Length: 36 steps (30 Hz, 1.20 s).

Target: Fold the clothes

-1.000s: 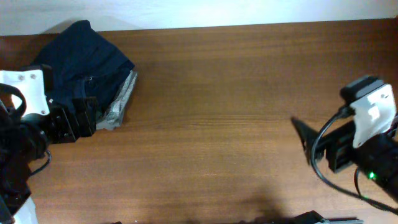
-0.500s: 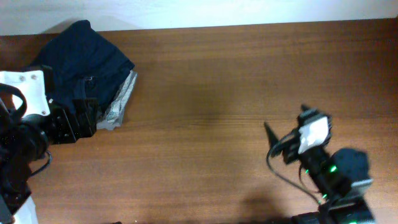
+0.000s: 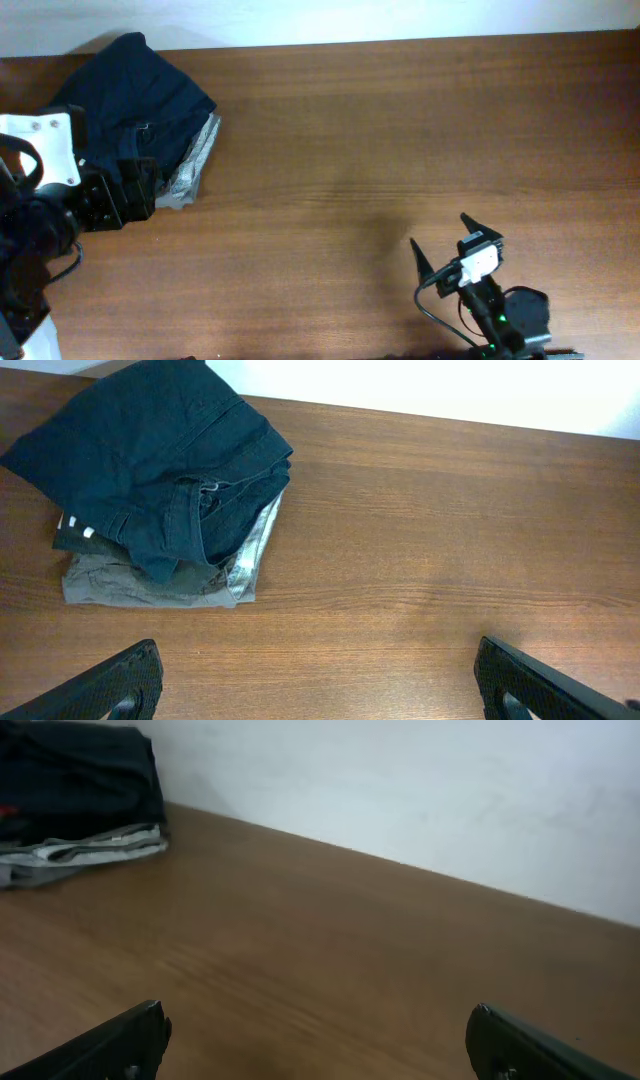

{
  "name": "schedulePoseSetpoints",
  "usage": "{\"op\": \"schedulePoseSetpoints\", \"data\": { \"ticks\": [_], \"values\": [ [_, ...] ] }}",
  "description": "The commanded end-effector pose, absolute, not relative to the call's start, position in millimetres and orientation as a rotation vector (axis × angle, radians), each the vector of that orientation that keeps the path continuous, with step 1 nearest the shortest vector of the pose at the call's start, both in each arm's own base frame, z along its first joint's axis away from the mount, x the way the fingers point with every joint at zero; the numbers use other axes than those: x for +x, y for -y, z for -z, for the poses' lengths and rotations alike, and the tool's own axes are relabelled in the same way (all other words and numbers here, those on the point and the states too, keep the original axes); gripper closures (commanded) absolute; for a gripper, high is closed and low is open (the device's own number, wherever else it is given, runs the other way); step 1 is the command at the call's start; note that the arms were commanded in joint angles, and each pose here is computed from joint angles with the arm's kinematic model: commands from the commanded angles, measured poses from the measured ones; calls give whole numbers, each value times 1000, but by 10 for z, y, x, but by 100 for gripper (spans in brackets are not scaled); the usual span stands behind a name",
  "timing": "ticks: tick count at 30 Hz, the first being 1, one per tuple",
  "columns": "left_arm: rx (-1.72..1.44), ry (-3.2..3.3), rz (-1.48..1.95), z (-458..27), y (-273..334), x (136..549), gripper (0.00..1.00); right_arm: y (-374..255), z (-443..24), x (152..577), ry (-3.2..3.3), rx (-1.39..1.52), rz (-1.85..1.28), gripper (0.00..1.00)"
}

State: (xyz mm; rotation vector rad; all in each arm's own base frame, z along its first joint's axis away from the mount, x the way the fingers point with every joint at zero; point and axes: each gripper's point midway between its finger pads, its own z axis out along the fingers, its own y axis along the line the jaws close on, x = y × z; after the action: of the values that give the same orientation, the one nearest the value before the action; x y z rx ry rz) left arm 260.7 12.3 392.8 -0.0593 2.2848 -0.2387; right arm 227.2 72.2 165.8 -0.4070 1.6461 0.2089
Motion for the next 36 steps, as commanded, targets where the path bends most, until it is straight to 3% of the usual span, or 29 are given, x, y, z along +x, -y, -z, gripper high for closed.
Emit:
{"op": "schedulePoseSetpoints", "data": {
  "ticks": [1, 28, 36],
  "values": [
    [-40, -2280, 244, -3936, -100, 2607, 1, -747, -1608, 2303, -1612, -403, -230, 2],
    [-38, -2281, 244, -3936, -94, 2605, 1, -748, -1618, 2321, -1588, -402, -226, 1],
    [156, -2147, 201, -4131, 205, 2728, 1, -748, -1618, 2321, -1588, -402, -226, 2]
  ]
}}
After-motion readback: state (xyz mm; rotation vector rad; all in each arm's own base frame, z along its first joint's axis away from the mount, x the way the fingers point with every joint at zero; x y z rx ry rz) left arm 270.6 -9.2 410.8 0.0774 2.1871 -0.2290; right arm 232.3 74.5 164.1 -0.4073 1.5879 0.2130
